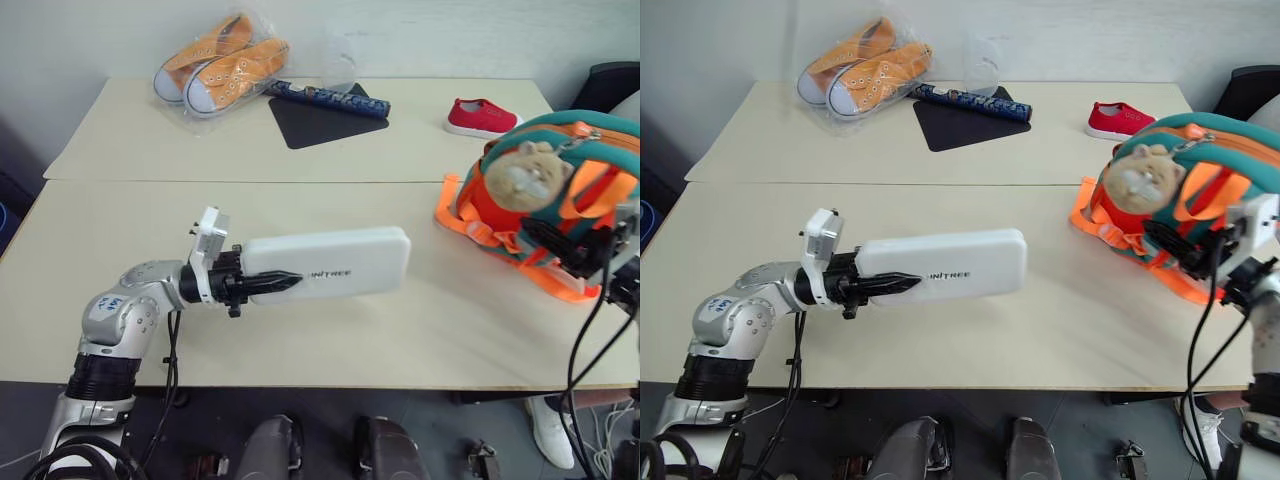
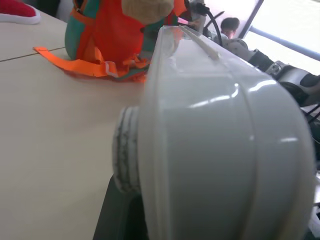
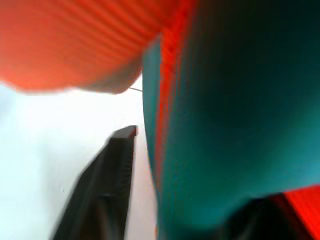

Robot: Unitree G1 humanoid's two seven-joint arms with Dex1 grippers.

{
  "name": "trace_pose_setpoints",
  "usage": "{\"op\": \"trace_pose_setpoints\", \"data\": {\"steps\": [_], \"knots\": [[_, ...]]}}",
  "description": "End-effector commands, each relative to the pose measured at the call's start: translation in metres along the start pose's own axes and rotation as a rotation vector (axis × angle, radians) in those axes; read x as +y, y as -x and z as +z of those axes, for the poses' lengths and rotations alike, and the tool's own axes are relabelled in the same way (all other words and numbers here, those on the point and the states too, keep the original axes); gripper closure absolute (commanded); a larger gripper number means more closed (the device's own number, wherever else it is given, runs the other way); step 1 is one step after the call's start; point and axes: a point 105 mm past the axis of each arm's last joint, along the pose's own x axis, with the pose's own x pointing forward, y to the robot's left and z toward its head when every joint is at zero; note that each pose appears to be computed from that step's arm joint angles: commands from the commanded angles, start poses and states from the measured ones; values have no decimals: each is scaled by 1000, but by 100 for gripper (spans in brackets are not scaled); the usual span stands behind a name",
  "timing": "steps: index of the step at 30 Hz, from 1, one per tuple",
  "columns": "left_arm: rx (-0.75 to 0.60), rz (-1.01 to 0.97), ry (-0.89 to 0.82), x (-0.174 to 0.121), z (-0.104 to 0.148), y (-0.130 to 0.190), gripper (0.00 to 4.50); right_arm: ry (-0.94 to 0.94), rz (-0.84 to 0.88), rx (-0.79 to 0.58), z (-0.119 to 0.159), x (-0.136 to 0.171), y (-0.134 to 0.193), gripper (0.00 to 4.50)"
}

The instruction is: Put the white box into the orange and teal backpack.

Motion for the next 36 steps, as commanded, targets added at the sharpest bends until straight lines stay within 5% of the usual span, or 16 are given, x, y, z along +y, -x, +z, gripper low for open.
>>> {"op": "trace_pose_setpoints", "data": {"steps": [1,4,11,16,22,31,36], "knots": [[-103,77,-29,3,22,16,333,24,136,-61,12,30,-23,372],[-143,207,-37,19,23,34,333,2,267,-106,15,69,-46,444],[-219,377,7,40,23,61,333,-149,646,-162,21,180,-69,444],[-241,415,-39,42,32,70,333,-387,858,-117,41,215,-39,444],[-285,309,-171,16,71,66,333,-441,865,138,45,193,7,444],[-280,53,-304,-23,106,22,333,-359,689,184,26,161,1,444],[-177,-85,-305,-38,93,2,333,-354,687,178,22,162,-4,444]]}}
